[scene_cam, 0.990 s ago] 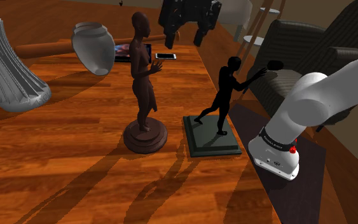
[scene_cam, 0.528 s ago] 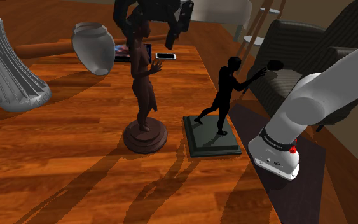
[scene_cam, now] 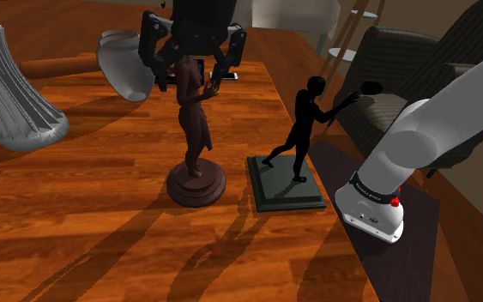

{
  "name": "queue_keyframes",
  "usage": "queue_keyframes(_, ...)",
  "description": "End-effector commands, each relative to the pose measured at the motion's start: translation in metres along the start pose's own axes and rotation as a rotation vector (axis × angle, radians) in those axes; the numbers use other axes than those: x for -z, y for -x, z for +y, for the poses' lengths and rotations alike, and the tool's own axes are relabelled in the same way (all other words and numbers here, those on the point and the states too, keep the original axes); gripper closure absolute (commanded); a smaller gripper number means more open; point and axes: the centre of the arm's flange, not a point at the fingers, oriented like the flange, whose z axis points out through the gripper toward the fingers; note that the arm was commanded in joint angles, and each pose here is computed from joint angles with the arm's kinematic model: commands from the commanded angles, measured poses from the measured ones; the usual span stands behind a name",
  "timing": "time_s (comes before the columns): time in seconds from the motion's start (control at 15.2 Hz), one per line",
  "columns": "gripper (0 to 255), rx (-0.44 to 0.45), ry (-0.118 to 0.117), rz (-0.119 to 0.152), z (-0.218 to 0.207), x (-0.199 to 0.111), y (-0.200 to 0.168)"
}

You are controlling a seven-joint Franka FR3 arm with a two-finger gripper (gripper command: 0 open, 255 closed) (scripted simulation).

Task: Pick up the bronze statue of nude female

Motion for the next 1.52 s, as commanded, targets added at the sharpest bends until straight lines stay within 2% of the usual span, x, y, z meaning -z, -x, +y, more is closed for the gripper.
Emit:
queue_keyframes(0.0,0,0.000,0.000,0.000,0.002,-0.009,0.002)
queue_keyframes(0.07,0,0.000,0.000,0.000,0.002,-0.009,0.002)
queue_keyframes(0.13,255,0.000,0.000,0.000,0.002,-0.008,0.003)
queue_keyframes(0.73,255,0.000,0.000,0.000,0.002,-0.009,0.002)
queue_keyframes(1.45,255,0.000,0.000,0.000,-0.006,0.048,-0.009)
